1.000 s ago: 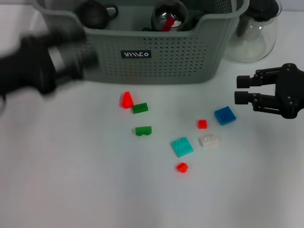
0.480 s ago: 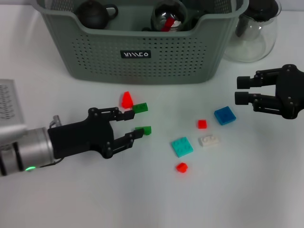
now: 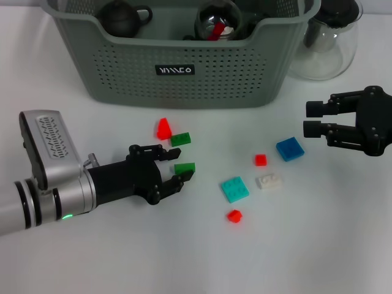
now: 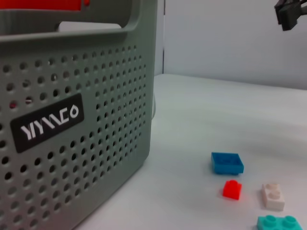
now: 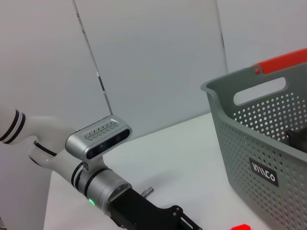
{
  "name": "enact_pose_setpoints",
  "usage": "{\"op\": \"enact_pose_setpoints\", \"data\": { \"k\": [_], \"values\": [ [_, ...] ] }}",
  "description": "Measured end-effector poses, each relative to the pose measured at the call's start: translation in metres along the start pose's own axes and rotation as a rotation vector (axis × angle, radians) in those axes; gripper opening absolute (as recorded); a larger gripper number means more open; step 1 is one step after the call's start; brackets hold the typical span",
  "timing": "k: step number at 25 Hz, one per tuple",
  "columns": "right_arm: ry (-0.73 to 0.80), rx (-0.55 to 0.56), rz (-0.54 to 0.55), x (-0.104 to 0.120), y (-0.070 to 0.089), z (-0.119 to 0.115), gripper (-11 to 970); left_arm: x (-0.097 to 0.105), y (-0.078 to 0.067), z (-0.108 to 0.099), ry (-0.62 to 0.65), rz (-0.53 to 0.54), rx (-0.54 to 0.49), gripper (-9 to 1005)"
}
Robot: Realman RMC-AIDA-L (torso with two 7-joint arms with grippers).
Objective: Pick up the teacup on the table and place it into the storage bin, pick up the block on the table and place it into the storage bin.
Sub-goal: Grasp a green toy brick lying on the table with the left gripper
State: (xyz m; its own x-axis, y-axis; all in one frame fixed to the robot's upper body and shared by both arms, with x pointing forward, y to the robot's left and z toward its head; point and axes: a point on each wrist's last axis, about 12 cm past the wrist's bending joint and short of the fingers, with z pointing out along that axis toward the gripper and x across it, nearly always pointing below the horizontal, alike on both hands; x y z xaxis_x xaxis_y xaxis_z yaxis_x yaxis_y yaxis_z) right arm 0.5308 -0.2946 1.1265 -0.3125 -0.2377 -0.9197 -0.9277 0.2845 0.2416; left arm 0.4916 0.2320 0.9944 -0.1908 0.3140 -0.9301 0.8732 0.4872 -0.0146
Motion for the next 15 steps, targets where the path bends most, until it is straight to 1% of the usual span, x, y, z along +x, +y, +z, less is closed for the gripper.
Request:
{"op": "enact_pose_setpoints", "data": {
  "k": [15],
  "values": [
    [0.002,0.002,0.001,0.0004,0.0,-0.0009,413,0.0054,-0.0048,-0.0006,0.025,0.004,0.014,476]
  ]
}}
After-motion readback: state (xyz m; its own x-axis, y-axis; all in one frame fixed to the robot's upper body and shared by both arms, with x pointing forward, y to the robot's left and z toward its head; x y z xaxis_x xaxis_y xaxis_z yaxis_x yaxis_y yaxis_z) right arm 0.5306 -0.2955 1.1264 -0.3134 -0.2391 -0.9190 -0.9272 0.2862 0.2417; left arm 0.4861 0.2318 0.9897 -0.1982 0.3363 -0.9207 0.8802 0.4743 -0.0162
